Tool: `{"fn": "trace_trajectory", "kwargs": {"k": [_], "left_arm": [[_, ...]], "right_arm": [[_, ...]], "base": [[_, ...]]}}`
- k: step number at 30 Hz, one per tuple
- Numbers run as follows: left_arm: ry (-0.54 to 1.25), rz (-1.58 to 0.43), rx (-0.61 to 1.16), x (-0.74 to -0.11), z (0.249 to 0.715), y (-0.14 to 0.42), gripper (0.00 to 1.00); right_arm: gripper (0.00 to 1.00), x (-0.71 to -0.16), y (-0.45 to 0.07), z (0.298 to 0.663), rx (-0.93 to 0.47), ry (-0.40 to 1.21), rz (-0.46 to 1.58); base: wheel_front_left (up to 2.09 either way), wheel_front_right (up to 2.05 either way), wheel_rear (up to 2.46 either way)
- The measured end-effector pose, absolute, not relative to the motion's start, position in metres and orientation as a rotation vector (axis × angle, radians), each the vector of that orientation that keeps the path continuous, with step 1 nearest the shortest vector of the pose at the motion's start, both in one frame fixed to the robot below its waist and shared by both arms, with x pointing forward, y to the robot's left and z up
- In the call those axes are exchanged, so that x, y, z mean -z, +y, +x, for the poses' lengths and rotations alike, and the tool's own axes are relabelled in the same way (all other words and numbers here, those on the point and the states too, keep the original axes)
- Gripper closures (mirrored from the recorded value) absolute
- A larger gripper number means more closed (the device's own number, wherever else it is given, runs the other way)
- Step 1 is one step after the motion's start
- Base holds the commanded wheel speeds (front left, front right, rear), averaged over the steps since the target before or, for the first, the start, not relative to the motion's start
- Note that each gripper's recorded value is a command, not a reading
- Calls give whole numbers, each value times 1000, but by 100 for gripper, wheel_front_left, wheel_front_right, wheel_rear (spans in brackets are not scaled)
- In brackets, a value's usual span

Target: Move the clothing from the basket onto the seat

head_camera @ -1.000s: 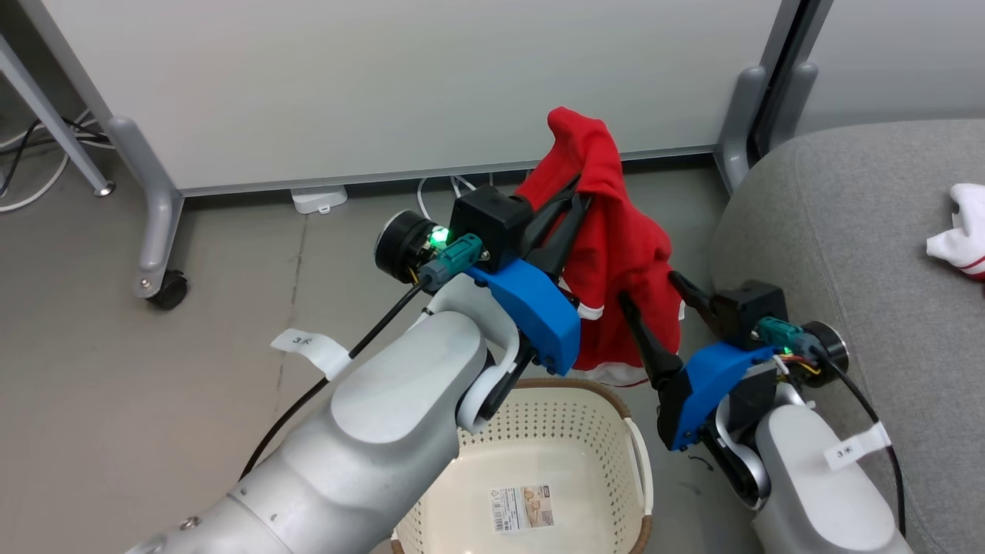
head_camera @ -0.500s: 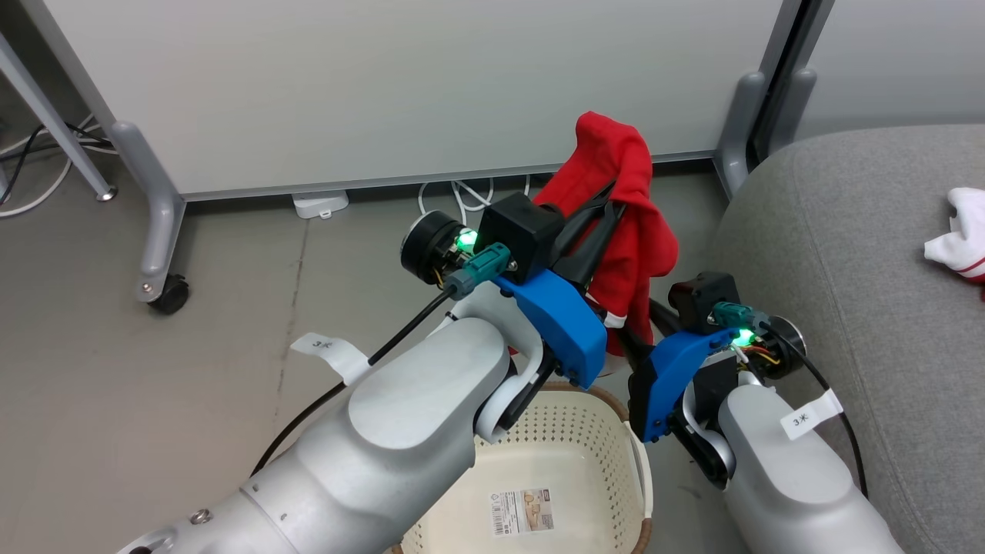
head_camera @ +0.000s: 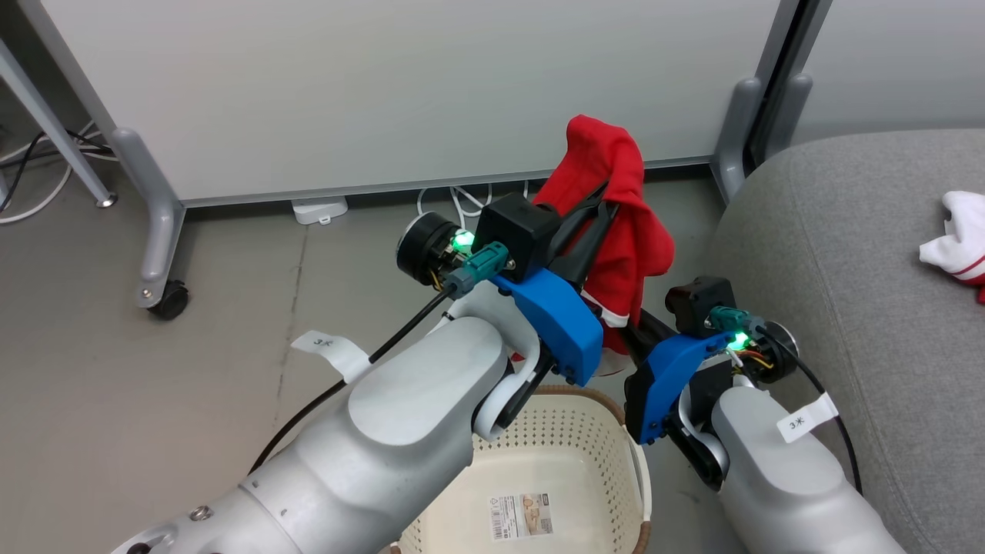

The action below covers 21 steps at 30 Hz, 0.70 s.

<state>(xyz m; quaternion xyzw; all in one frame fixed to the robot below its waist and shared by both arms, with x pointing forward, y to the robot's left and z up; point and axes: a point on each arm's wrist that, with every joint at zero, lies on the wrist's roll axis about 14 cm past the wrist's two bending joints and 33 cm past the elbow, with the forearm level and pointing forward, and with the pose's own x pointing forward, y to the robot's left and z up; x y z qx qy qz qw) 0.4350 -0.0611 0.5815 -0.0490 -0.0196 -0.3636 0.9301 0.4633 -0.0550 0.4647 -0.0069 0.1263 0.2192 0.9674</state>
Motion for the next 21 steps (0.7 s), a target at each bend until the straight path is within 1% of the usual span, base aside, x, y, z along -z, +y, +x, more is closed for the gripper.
{"fn": "trace_trajectory", "kwargs": {"k": [4, 5, 6, 7, 8, 21], "left_arm": [[-41, -99, 743, -582, 435, -61, 100], [-40, -99, 742, -582, 435, -61, 84], [-39, -100, 741, -582, 436, -61, 60], [-38, -98, 740, -581, 436, -61, 28], [-24, -101, 736, -579, 436, -60, 0], [23, -87, 718, -567, 438, -55, 0]], "right_arm": [[100, -463, -56, 462, -440, 259, -8], [100, -463, -56, 462, -440, 257, -8], [100, -464, -56, 463, -439, 255, -6], [100, -464, -56, 462, -439, 255, -6], [100, -463, -57, 462, -437, 257, -6], [100, -461, -61, 464, -427, 254, 0]], "base": [[0, 0, 0], [0, 0, 0], [0, 0, 0], [0, 0, 0], [0, 0, 0], [0, 0, 0]]}}
